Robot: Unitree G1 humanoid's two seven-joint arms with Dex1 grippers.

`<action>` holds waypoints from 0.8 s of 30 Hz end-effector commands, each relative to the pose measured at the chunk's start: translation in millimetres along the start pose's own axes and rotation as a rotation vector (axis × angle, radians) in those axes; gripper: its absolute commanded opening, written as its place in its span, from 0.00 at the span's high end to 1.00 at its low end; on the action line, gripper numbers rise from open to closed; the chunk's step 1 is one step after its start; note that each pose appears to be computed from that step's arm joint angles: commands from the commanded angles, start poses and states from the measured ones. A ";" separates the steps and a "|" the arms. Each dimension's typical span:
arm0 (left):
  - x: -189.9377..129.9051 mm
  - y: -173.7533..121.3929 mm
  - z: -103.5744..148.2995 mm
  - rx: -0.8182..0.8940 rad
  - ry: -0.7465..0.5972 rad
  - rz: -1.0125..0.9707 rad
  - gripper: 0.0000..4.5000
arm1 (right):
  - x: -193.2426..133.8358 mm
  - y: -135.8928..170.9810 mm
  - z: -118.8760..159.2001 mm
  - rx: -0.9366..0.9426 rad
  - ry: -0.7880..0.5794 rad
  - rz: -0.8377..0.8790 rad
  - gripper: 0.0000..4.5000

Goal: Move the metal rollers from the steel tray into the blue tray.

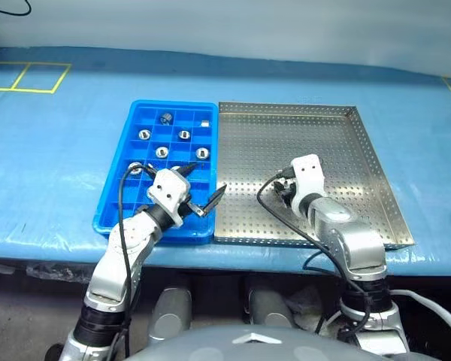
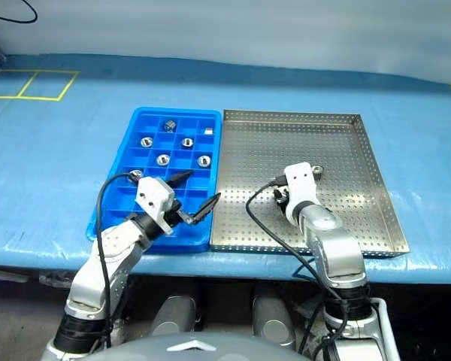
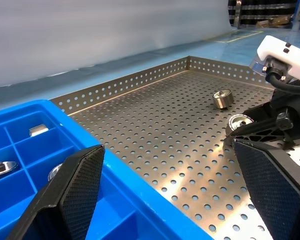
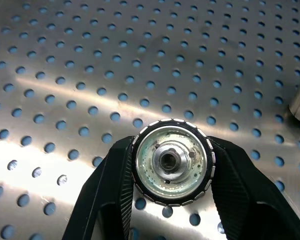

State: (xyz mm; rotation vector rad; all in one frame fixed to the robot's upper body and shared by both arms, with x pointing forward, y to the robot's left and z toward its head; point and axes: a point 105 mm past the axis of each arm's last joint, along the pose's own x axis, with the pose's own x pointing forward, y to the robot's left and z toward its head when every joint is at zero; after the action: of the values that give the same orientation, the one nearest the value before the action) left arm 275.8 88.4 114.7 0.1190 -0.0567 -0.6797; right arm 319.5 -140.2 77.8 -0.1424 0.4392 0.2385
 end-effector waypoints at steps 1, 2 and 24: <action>-10.4 17.8 22.7 0.042 -0.085 0.093 0.00 | -6.4 27.7 47.8 -0.055 -0.165 0.103 0.59; -14.3 22.6 24.4 0.048 -0.087 0.118 0.00 | -6.5 37.4 56.9 -0.072 -0.191 0.136 0.59; -57.9 37.8 18.0 0.070 -0.008 0.290 0.00 | -6.8 138.9 48.7 -0.222 -0.138 0.541 0.59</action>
State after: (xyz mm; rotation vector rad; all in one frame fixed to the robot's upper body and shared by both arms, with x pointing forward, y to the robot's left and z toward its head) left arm 256.0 159.4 121.9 0.1737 -0.0479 -0.3683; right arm 302.6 -3.5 103.2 -0.2241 0.3403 0.7863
